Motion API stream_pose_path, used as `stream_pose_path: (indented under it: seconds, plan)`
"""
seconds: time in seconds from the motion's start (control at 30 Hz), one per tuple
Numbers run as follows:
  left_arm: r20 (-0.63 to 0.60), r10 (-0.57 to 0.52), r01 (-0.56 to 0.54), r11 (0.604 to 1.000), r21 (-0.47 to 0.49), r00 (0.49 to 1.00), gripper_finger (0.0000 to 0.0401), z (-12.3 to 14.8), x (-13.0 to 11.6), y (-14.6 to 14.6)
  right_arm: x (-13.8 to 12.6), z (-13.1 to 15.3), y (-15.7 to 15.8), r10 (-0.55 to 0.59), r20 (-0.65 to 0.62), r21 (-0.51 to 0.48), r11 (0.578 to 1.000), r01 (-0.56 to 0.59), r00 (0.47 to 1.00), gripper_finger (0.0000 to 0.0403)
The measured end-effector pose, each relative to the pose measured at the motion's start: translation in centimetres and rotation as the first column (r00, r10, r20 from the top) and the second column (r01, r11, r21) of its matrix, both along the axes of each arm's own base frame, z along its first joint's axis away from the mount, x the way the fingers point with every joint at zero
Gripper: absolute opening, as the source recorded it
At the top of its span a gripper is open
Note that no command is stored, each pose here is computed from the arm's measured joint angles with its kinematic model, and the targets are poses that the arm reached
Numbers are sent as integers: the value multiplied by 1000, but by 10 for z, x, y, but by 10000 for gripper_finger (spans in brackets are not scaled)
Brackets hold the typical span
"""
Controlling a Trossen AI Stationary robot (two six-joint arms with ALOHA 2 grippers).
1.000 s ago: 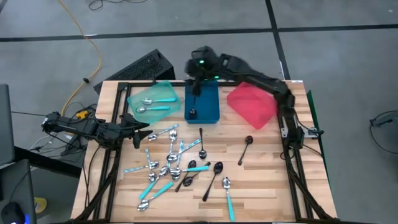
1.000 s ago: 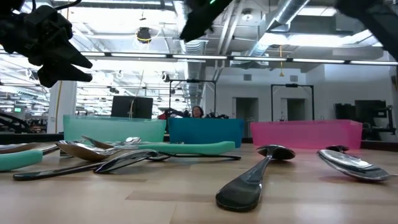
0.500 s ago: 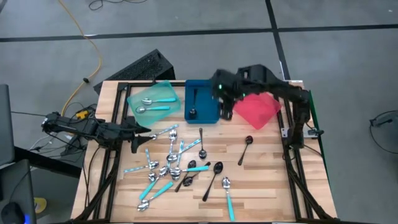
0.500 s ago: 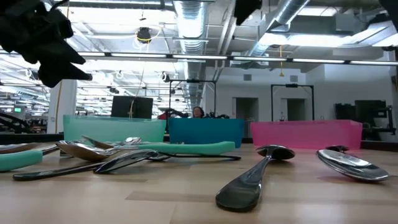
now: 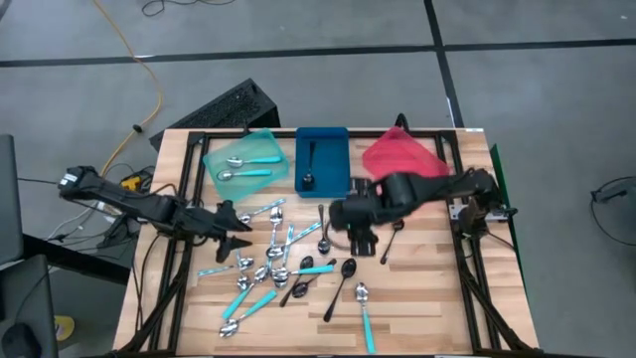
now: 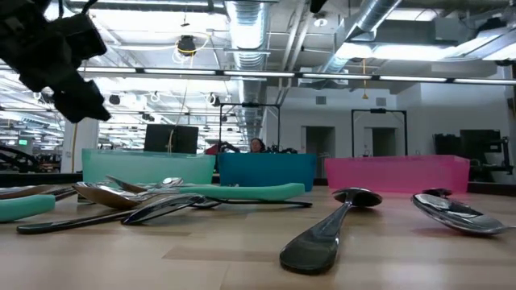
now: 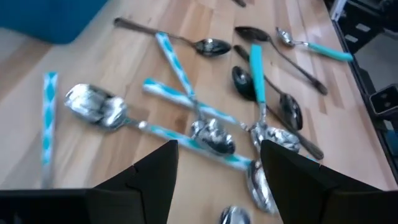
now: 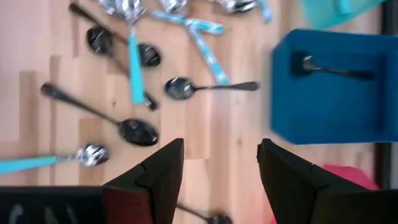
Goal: Sort silverware by color (type)
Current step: Put the white patterned spoon into the pink bin
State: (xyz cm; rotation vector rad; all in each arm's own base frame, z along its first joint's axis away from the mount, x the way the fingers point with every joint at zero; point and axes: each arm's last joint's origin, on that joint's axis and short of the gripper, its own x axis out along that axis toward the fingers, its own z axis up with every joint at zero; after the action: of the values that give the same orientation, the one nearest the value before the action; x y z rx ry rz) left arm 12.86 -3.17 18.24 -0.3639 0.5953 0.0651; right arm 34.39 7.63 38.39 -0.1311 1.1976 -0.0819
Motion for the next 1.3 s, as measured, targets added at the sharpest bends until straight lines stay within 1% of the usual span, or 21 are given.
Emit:
stream_pose_path:
  seconds: [0.07, 0.13, 0.27, 0.43, 0.53, 0.6, 0.8, 0.97, 1.3]
  plan:
    - [1, 34, -34, 999, 14, 999, 216, 1, 7, -1, -1, -7, 11, -10, -12, 11, 1000, 10, 1000, 224]
    - [-23, 58, -57, 998, 34, 998, 216, 4, 15, -2, -2, -14, 20, -21, -26, 18, 1000, 22, 999, 224]
    - [-62, 37, -32, 996, 88, 997, 216, 15, 32, -6, -5, -27, 35, -28, -44, -26, 999, 27, 999, 224]
    - [-61, 68, -54, 978, 203, 996, 216, 35, 62, -12, -8, -37, 44, -69, -46, -68, 995, 66, 997, 224]
    - [-74, 102, -77, 957, 279, 992, 216, 38, 78, -15, -9, -41, 48, -101, -46, -63, 993, 98, 994, 224]
    - [-91, 96, -63, 947, 315, 991, 216, 37, 89, -16, -10, -41, 49, -114, -42, -59, 992, 112, 993, 224]
    - [-121, 40, 5, 938, 346, 992, 216, 16, 117, -15, -13, -40, 58, -120, -30, -44, 992, 118, 992, 224]
    - [-122, -4, 48, 930, 363, 993, 216, -2, 137, -12, -16, -40, 66, -105, -19, -57, 993, 104, 994, 224]
    - [-216, 16, 69, 922, 381, 976, 216, -48, 157, -5, -16, -40, 67, -141, -5, -39, 989, 140, 990, 224]
